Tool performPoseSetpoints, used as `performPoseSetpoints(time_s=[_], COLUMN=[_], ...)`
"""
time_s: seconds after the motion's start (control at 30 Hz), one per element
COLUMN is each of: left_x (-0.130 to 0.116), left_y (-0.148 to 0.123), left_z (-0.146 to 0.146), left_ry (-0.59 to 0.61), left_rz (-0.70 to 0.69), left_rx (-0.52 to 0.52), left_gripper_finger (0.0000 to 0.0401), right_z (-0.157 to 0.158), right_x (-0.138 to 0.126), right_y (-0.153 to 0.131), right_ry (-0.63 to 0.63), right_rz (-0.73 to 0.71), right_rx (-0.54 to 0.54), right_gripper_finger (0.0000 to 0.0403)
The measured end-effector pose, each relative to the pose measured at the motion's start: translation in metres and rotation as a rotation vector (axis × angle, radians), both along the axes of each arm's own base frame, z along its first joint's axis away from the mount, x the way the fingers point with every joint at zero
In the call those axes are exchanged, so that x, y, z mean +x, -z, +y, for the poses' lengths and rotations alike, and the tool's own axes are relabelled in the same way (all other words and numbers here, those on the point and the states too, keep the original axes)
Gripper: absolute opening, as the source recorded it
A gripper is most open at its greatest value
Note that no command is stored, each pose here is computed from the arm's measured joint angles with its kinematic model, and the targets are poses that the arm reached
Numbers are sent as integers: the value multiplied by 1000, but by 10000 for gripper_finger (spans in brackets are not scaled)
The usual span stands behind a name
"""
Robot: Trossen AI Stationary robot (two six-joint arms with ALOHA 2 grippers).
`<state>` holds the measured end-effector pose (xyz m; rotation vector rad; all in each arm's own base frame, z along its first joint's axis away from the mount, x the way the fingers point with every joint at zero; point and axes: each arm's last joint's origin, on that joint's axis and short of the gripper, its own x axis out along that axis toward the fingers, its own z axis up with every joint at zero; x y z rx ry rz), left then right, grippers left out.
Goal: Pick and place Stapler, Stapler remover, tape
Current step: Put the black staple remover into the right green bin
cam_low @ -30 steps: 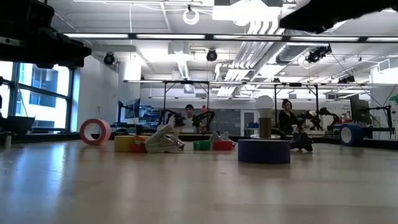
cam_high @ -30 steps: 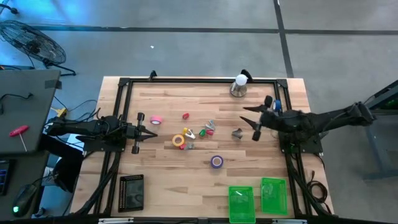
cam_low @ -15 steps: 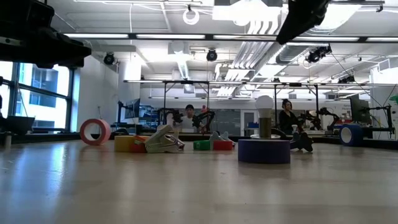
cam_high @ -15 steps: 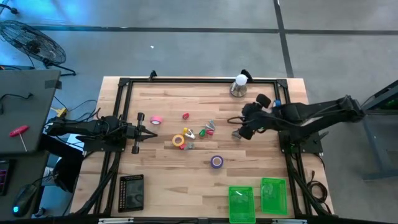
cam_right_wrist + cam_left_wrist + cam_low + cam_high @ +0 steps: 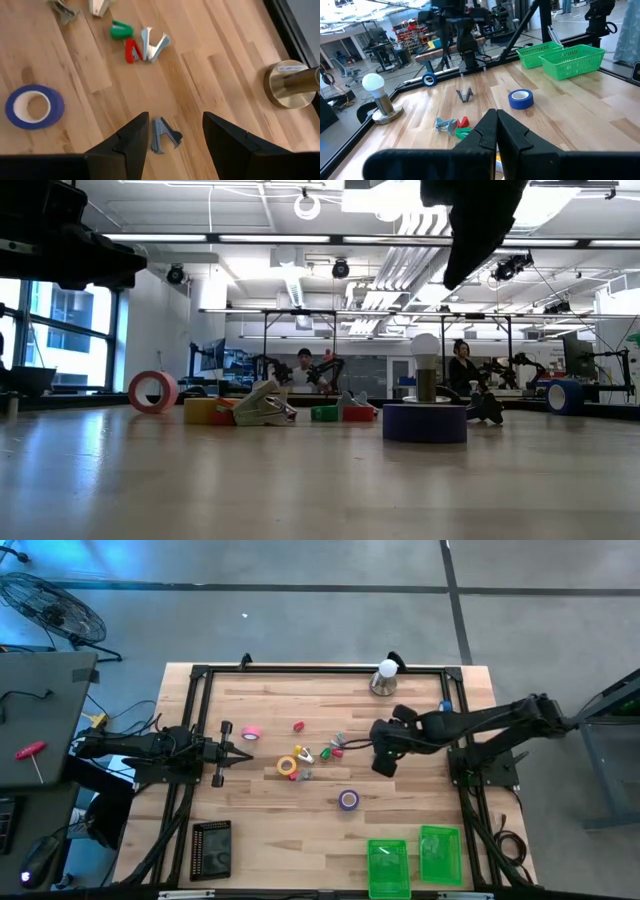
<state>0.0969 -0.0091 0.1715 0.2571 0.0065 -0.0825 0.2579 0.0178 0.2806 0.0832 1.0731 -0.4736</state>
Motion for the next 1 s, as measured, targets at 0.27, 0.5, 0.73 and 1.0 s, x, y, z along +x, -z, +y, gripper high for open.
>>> performPoseSetpoints(time_s=[0.27,0.5,0.73,1.0], left_x=[0,0,0,0], left_y=[0,0,-1,-2], left_z=[0,0,0,-1], left_ry=[0,0,14,18], left_rz=[0,-1,-10,-19], left_rx=[0,0,-11,-77], left_gripper_finger=[0,0,0,0], right_z=[-2,-11,-19,-27], right_x=[17,20,21,19], right_y=[10,11,12,13], right_ry=[-111,-154,-152,-180], right_rz=[10,24,22,28], right_rx=[-42,-38,26,172], right_gripper_finger=[175,174,174,174])
